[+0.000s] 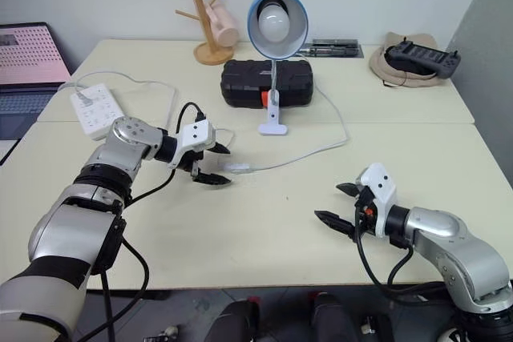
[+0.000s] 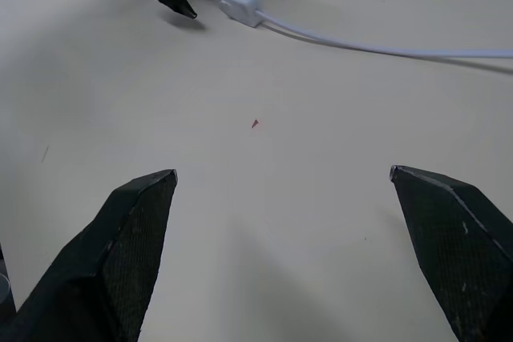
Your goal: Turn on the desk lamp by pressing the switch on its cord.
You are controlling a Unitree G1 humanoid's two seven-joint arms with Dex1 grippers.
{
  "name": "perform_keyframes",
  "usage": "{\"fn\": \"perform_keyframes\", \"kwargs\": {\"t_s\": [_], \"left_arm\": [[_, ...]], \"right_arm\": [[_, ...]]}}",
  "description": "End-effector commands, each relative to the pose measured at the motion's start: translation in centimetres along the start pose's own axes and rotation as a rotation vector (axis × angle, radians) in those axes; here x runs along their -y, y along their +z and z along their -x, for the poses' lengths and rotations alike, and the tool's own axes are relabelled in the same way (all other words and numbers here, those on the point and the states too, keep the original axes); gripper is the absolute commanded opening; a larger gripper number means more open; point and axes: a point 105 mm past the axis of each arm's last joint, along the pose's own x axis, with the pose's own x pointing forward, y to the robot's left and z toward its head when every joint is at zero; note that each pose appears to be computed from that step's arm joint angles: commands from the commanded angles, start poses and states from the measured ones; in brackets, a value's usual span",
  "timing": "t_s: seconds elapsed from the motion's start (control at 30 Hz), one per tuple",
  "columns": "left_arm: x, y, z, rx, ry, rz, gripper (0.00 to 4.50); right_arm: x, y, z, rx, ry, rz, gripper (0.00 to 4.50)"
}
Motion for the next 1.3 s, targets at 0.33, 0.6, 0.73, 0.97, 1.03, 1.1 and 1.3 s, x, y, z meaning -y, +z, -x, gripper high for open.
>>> {"fn": "perform_keyframes", "kwargs": {"t_s": [0.33, 0.6, 0.73, 0.97, 1.03, 1.1, 1.3], "left_arm": [[-0.5, 1.3, -1.2, -0.036, 0.000, -0.085, 4.31], [-0.1, 0.3, -1.1, -0.096, -0.037, -0.096, 2.64], [0.0, 0.3, -1.0, -0.112, -0.054, -0.102, 1.72], [0.0, 0.4, -1.0, -0.109, -0.060, -0.105, 0.38], [0.1, 0.4, -1.0, -0.109, -0.062, -0.106, 0.38], [0.0, 0.6, -1.0, -0.095, -0.056, -0.097, 0.38], [-0.2, 4.3, -1.1, 0.125, -0.125, 0.140, 0.38]], "right_arm": [[0.0, 1.8, 0.7, 0.042, -0.053, 0.032, 4.49], [-0.1, 1.9, 1.3, 0.042, -0.076, 0.021, 4.50], [-0.1, 1.9, 1.2, 0.046, -0.082, 0.017, 4.50], [0.1, 1.7, 1.2, 0.045, -0.095, 0.018, 4.50], [0.1, 1.7, 1.2, 0.047, -0.097, 0.016, 4.50], [0.2, 1.7, 1.2, 0.049, -0.098, 0.015, 4.50], [0.1, 1.7, 1.1, 0.069, -0.102, -0.031, 4.50]]}}
